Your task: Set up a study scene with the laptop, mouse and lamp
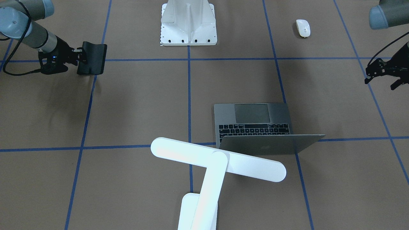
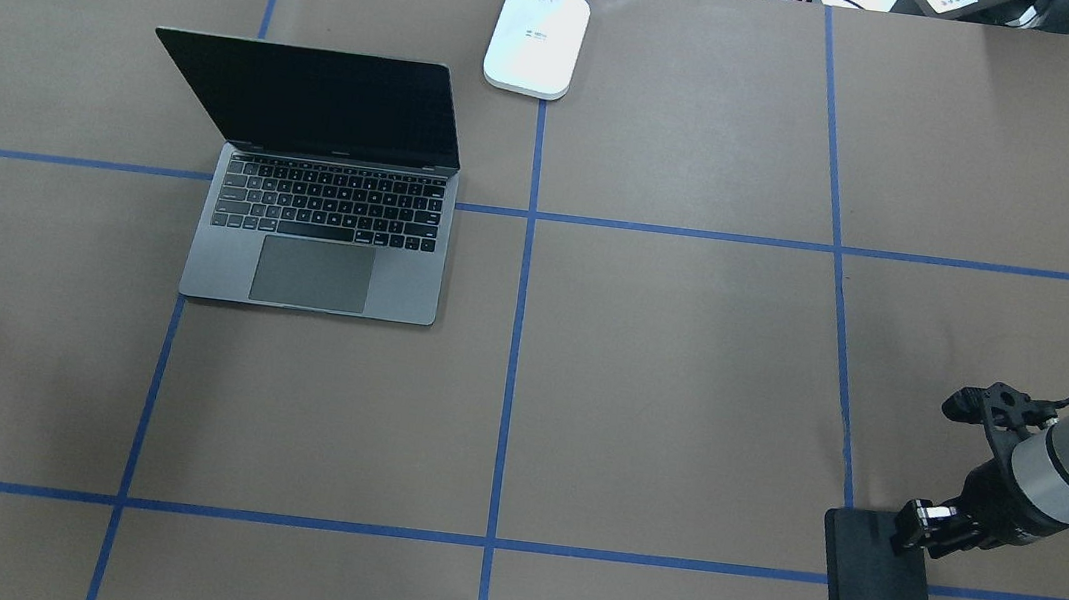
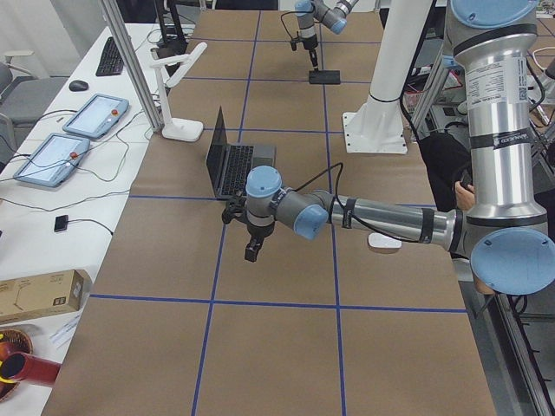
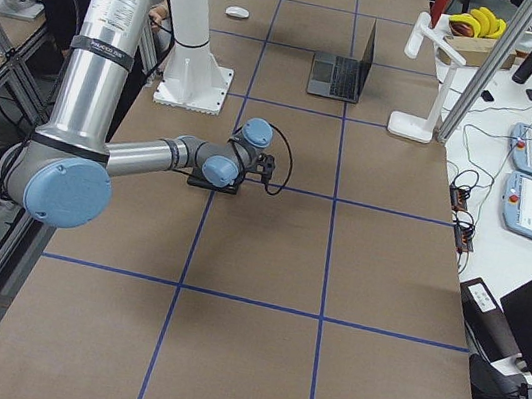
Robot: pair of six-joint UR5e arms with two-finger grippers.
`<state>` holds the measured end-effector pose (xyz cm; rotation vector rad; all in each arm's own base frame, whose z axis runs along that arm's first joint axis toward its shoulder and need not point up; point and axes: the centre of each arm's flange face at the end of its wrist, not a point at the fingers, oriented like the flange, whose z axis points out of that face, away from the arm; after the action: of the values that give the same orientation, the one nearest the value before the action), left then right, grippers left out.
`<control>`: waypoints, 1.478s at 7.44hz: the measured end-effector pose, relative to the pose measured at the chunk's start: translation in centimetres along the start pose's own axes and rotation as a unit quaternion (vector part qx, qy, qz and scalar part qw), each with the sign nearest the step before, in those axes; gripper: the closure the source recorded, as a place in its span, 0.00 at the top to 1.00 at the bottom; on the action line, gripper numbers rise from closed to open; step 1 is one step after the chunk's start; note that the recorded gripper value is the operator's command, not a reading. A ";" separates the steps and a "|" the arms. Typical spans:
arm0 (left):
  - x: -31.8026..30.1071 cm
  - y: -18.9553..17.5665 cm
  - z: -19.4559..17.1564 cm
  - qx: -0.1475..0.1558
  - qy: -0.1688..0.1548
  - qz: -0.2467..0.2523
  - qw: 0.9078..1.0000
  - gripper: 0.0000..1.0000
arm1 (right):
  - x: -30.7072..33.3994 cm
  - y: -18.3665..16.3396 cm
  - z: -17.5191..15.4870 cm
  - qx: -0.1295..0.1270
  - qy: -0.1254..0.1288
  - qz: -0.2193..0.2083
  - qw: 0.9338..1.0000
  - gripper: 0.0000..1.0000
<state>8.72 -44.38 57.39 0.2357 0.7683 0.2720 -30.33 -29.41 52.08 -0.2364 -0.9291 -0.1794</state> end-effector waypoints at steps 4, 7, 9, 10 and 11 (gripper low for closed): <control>-0.1 0.0 0.1 0.000 0.000 0.000 1.000 1.00 | -0.1 0.4 1.1 -0.011 0.006 -0.005 1.000 0.50; -0.2 0.1 0.2 0.000 0.000 0.000 1.000 1.00 | -0.2 0.6 1.4 -0.015 0.008 -0.007 1.000 0.51; -0.2 0.1 0.2 0.000 0.000 0.000 1.000 1.00 | -0.1 0.6 1.3 -0.014 0.007 -0.006 1.000 0.51; -0.2 0.1 0.2 0.000 0.000 0.000 1.000 1.00 | 0.0 0.6 1.3 -0.014 0.008 -0.006 1.000 0.51; -0.2 0.1 0.2 0.000 0.000 0.000 1.000 1.00 | 0.0 0.7 1.3 -0.015 0.008 -0.005 1.000 0.51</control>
<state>8.71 -44.40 57.66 0.2350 0.7677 0.2724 -31.13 -28.43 52.77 -0.2567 -0.9130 -0.2048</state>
